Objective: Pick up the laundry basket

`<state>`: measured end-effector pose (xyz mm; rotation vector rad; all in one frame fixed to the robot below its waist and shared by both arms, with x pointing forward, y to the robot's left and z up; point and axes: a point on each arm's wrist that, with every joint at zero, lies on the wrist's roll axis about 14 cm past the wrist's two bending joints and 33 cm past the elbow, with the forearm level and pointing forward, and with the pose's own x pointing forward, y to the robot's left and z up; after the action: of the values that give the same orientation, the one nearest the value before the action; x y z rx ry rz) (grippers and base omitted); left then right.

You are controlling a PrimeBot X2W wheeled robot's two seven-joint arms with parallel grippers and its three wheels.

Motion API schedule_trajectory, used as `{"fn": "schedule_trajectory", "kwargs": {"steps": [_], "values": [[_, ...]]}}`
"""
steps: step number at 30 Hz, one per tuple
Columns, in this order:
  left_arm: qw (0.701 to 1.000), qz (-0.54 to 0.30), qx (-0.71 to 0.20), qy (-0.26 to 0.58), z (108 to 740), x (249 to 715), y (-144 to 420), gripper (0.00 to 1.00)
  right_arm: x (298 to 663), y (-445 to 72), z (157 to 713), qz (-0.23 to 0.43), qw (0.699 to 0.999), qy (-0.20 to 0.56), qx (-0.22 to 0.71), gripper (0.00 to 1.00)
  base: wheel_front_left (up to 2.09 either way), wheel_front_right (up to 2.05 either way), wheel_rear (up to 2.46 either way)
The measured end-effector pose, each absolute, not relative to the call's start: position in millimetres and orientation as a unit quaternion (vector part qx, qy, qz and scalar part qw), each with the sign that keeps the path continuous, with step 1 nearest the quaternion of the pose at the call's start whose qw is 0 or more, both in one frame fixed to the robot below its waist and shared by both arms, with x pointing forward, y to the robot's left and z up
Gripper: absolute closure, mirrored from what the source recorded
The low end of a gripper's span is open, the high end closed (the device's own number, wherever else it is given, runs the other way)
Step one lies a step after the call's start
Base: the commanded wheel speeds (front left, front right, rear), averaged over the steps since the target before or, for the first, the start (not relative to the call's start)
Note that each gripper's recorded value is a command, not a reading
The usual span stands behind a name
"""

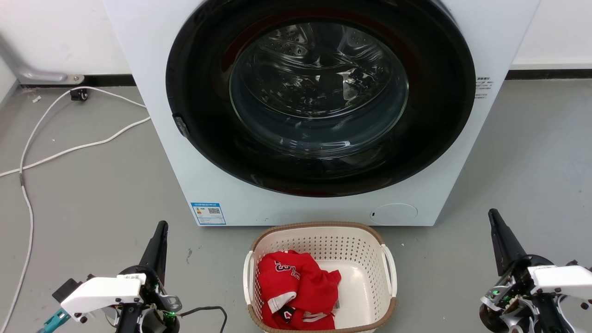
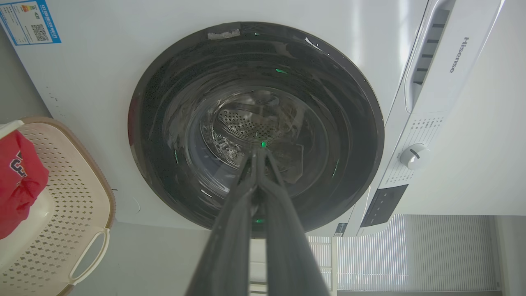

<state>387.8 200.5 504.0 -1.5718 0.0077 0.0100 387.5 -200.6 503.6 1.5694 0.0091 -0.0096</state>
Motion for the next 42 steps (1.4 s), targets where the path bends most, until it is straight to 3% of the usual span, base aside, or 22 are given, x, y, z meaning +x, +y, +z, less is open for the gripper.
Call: {"fn": "schedule_trajectory", "kwargs": {"steps": [24, 25, 29, 30, 31, 42], "values": [[0.707, 0.005, -0.707, 0.003, 504, 388, 200, 1.00, 387, -201, 504, -0.004, 0.708, 0.004, 0.707, 1.00, 0.00, 0.00, 0.00], [0.707, 0.005, -0.707, 0.004, 504, 388, 200, 0.00, 387, -201, 504, -0.004, 0.708, 0.004, 0.707, 0.00, 0.00, 0.00, 0.00], [0.703, 0.028, -0.710, 0.025, 482, 378, 200, 0.00, 378, -201, 483, -0.027, 0.706, 0.025, 0.708, 0.00, 0.00, 0.00, 0.00], [0.702, 0.035, -0.711, 0.032, 476, 375, 199, 1.00, 375, -201, 477, -0.034, 0.705, 0.030, 0.708, 1.00, 0.00, 0.00, 0.00], [0.701, 0.041, -0.711, 0.038, 470, 372, 199, 0.00, 372, -201, 471, -0.040, 0.704, 0.036, 0.708, 0.00, 0.00, 0.00, 0.00], [0.707, 0.061, -0.704, 0.025, 467, 368, 205, 0.00, 368, -200, 468, -0.052, 0.720, 0.033, 0.691, 0.00, 0.00, 0.00, 0.00]]}}
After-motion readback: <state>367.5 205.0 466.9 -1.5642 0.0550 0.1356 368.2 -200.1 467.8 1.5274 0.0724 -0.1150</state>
